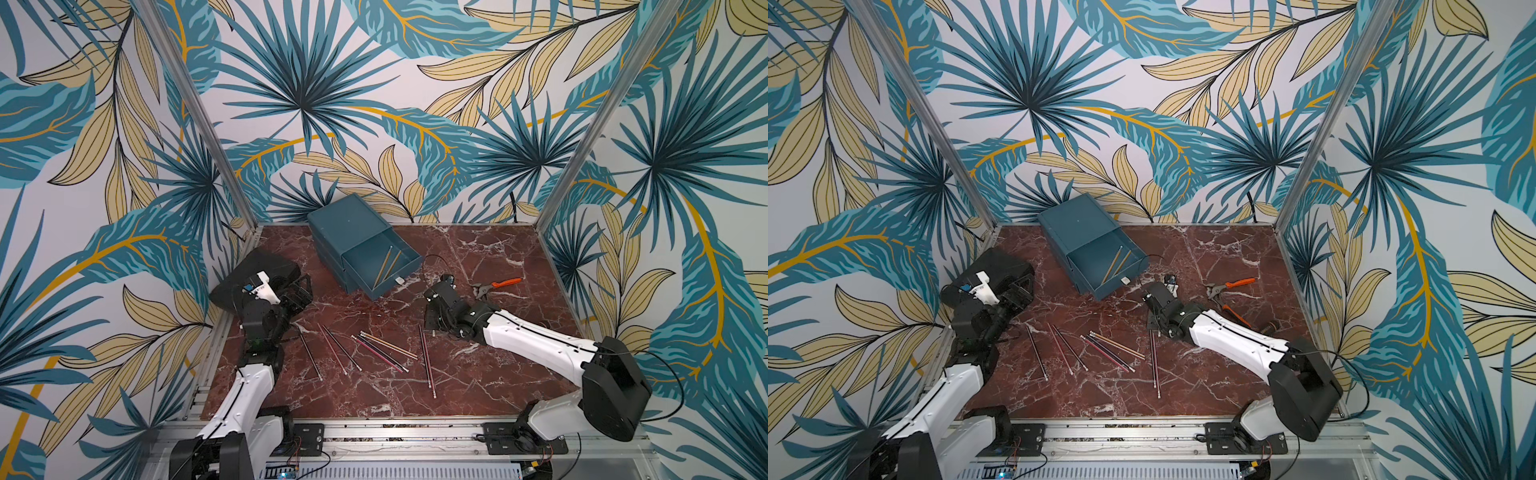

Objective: Please place the pencils in the drawer according to their color
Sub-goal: Pick up the pencil from the center of the board, then place the pencil in the drawer.

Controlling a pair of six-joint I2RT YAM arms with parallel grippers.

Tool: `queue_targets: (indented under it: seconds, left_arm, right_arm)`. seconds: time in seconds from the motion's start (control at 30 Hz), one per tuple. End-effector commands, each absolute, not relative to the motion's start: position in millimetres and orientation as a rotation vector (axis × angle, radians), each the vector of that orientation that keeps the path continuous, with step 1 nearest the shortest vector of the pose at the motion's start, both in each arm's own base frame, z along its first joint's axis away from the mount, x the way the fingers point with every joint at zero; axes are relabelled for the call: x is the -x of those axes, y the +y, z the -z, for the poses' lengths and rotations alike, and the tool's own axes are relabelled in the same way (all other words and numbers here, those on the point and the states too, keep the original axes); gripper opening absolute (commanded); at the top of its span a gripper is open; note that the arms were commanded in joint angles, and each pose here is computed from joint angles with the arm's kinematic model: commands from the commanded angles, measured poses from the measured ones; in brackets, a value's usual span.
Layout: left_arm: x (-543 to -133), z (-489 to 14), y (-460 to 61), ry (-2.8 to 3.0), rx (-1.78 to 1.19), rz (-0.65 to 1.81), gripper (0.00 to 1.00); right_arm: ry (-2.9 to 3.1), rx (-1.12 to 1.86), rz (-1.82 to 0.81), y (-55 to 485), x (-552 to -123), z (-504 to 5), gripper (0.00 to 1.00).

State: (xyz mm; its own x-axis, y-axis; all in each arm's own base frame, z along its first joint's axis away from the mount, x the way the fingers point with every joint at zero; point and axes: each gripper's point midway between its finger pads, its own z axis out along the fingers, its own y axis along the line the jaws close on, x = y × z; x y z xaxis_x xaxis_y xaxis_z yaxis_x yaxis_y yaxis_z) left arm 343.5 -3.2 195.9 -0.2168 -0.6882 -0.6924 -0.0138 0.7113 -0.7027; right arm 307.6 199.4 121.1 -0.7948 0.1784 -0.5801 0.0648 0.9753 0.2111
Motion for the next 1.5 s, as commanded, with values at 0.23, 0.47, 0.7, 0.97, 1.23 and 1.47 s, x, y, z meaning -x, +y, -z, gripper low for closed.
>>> queue_targets:
  seconds: [0.23,0.47,0.7,0.97,1.23,1.47]
  left_arm:
    - [-344.3,-207.1,0.0,1.658,0.545,0.674,1.00]
    - [-343.6,-205.2,-0.7,1.672,0.547,0.673,1.00]
    - [-341.6,-206.6,-0.3,1.679,0.547,0.663,1.00]
    - [-338.2,-209.8,1.8,1.700,0.533,0.621,1.00]
    - [-337.6,-209.8,1.9,1.719,0.512,0.596,1.00]
    - [-338.5,-207.2,3.3,1.727,0.506,0.578,1.00]
  right_arm:
    - [2.332,-0.182,-0.351,188.9,-308.7,-193.6,0.00]
    - [2.221,-0.108,-0.584,228.1,-324.3,-254.1,0.00]
    - [2.144,-0.074,-0.837,276.4,-343.4,-287.1,0.00]
    - [2.095,-0.088,-1.047,325.4,-372.4,-294.9,0.00]
    - [2.078,-0.211,-1.167,340.0,-389.7,-282.5,0.00]
    - [2.071,-0.277,-1.264,352.2,-401.6,-273.7,0.00]
